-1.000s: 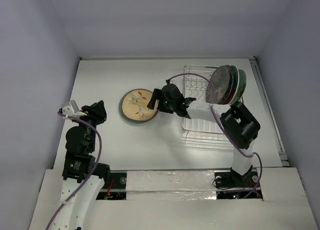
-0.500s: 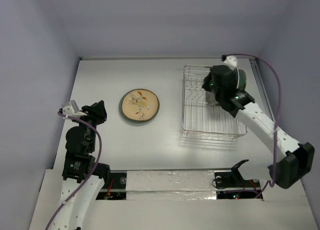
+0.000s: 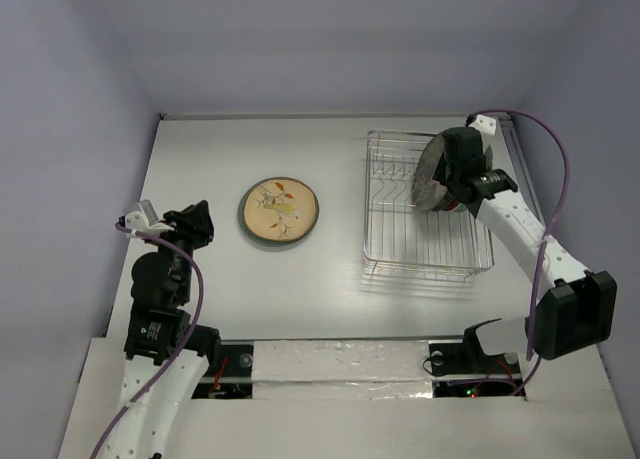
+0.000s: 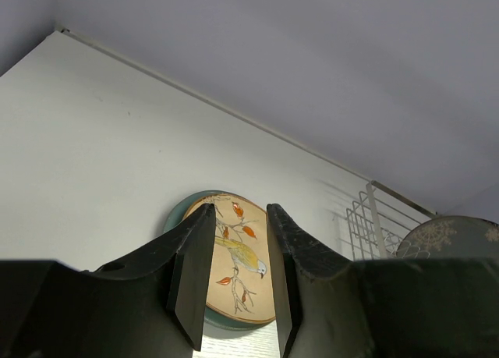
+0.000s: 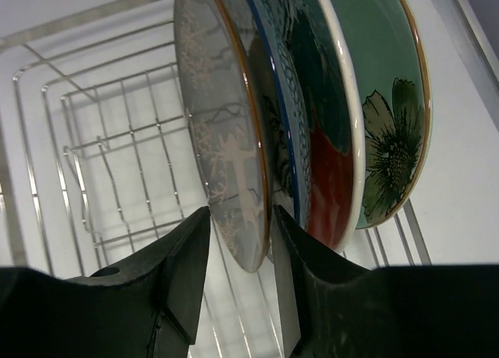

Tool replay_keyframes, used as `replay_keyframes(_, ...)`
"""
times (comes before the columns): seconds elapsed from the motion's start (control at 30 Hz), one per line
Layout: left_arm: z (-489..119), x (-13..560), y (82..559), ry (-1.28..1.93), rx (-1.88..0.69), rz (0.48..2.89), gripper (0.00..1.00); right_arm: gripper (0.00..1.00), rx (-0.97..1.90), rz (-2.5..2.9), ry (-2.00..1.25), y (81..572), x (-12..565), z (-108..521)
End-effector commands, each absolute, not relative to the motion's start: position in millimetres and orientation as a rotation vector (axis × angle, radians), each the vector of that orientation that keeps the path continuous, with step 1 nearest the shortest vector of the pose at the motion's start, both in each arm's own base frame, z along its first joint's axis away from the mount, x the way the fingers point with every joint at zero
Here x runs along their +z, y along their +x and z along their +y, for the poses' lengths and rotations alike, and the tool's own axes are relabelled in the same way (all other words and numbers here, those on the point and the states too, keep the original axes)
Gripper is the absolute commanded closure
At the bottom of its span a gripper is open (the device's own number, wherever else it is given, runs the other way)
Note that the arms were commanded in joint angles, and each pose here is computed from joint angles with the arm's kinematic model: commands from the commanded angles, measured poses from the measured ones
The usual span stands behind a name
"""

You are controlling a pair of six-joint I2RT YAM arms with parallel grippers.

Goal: Unload the plates from the dish rack

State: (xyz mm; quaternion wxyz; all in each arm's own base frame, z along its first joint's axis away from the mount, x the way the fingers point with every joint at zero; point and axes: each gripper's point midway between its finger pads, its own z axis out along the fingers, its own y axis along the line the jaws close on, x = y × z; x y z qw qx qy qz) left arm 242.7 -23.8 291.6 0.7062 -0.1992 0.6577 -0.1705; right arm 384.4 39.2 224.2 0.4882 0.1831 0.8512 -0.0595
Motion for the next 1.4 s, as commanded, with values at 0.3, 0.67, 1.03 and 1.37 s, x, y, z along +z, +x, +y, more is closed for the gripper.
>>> replay_keyframes(0.3,-26,299,242,-0.431,-0.398,1.428,0.71,0.60,-0.227,2.102,0.448,409,199,28)
replay_keyframes(0.67,-26,299,243,-0.433,-0.399,1.430,0.71,0.98,-0.383,2.061,0.448,418,231,9)
replay_keyframes(1.03,-26,300,241,-0.432,-0.401,1.424,0.71,1.00,-0.322,1.955,0.299,399,338,42)
replay_keyframes(1.37,-26,297,244,-0.432,-0.394,1.442,0.71,1.00,0.143,1.776,0.187,372,410,110)
